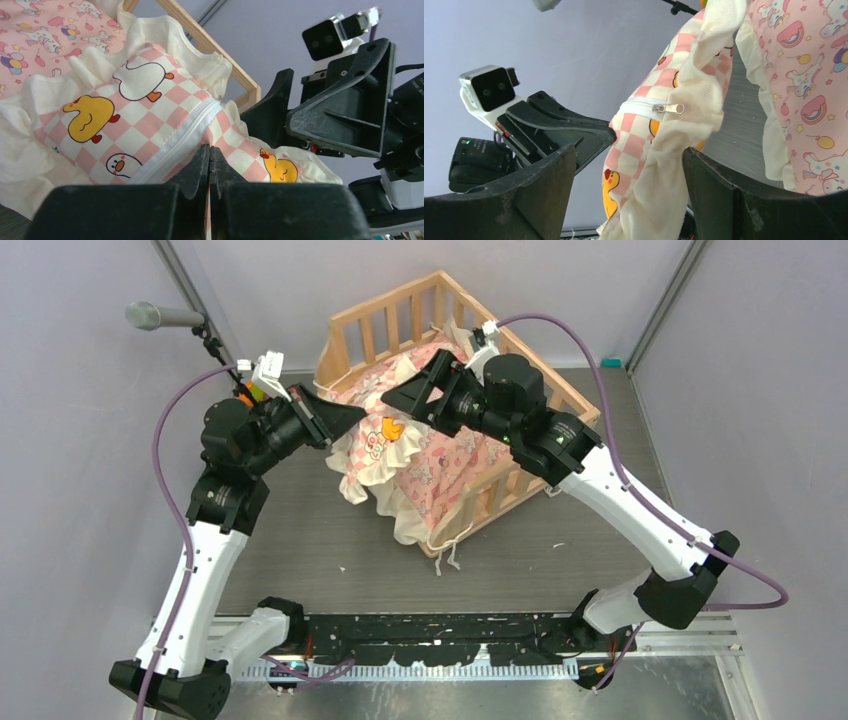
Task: Set up the pet bed
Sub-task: Place the pillow on the mattress.
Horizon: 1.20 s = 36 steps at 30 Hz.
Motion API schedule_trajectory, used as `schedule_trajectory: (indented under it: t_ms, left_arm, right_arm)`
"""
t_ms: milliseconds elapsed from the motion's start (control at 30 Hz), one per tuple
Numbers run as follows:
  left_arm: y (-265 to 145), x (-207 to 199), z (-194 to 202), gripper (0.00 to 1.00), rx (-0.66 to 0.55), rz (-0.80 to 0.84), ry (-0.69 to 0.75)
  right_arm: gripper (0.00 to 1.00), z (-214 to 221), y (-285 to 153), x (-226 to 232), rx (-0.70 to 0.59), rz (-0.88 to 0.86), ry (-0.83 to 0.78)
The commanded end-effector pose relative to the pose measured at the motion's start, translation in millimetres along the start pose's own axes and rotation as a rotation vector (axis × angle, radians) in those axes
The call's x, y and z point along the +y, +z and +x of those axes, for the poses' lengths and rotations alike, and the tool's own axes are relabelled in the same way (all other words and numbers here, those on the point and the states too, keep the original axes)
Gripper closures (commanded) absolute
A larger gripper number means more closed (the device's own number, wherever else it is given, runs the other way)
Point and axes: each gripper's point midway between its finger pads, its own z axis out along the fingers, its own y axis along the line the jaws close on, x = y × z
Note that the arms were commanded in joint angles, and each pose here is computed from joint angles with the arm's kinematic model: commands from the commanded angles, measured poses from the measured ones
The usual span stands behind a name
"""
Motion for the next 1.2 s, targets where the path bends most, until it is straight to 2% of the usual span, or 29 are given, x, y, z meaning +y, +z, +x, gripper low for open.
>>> schedule_trajectory:
  t_ms: [0,100,200,333,433,467,533,600,667,733,800,967,1167]
  left_arm:
    - [-2,-26,-12,1.00,-0.041,0.100,0.079]
    - [-1,-28,-12,1.00,-0.043,0.106,0.085]
    - [1,-27,-11,1.00,-0.041,0.108,0.086]
    - [1,-26,-10,1.00,-0.043,0.107,0.085]
    - [0,-26,-12,1.00,-0.060,0.106,0.088]
    - [-1,-26,-12,1.00,-0.066,0.107,0.089]
    - [-2,-27,-12,0.92,-0.068,0.107,0.090]
    - [-2,-26,-13,0.70,-0.067,0.098,0.100]
    - [-4,-24,-15,0.56,-0.066,0.075,0.116]
    - [-7,-25,-18,0.47,-0.064,0.058,0.127]
    - [-10,-29,-22,0.41,-0.073,0.051,0.125]
    - [-9,-32,-31,0.37,-0.082,0.026,0.085]
    - [7,-31,-29,0.21,-0.004,0.027,0.049]
  right_arm:
    - [0.18,9,10,11,0.058,-0.064,0.024]
    - [0.21,14,15,5,0.074,-0.052,0.024]
    - [0.34,16,15,8,0.080,-0.075,0.018]
    - [0.64,12,12,11,0.056,-0.100,-0.020]
    - [0.93,9,10,8,0.033,-0.103,-0.052]
    - [0.99,7,9,7,0.026,-0.099,-0.069]
    - [1.00,2,7,2,0.001,-0.085,-0.122]
    - [1.00,-6,1,-5,-0.028,-0.049,-0.215]
    - [1.00,-14,-8,-15,-0.057,-0.003,-0.364]
    - [1.00,-29,-17,-35,-0.109,0.083,-0.548]
    - [1.00,-38,-24,-50,-0.140,0.138,-0.709]
    - [1.00,-48,-27,-58,-0.155,0.125,-1.109]
    - [1.00,-38,-28,-54,-0.127,-0.022,-1.621]
